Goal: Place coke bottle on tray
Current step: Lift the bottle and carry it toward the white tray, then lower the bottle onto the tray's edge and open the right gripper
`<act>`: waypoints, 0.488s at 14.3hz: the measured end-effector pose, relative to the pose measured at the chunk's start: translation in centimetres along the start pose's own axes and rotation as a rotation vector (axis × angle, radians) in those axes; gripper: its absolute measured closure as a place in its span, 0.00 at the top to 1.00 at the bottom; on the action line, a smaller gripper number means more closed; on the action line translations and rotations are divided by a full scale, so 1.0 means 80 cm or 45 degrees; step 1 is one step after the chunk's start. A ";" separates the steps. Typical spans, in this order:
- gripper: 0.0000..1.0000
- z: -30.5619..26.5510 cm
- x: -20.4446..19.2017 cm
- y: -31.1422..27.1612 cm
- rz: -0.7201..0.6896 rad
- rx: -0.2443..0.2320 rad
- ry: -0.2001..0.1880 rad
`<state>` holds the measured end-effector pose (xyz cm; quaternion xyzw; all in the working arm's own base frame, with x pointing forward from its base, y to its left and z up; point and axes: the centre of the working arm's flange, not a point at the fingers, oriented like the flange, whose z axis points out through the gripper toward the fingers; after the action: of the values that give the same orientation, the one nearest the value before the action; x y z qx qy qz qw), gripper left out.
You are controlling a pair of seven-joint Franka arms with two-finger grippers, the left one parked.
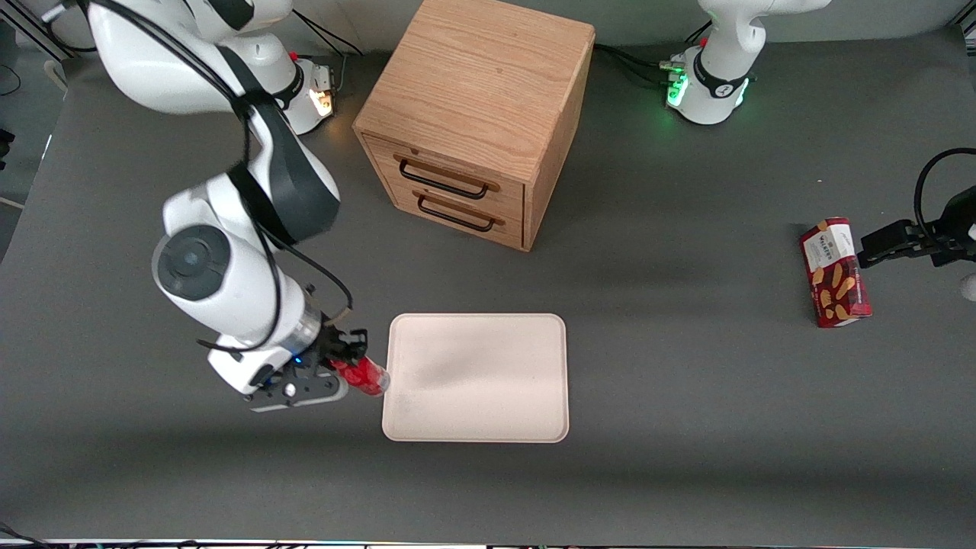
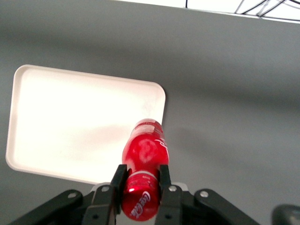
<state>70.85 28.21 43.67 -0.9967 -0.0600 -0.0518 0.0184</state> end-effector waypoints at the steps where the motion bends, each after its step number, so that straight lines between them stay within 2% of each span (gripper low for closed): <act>1: 0.32 0.028 0.007 -0.001 -0.005 0.000 0.015; 5: 0.32 0.115 0.020 -0.011 -0.006 0.024 0.076; 7: 0.32 0.135 0.020 -0.017 -0.006 0.030 0.085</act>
<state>73.39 30.23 33.15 -0.9940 -0.0624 -0.0845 0.0319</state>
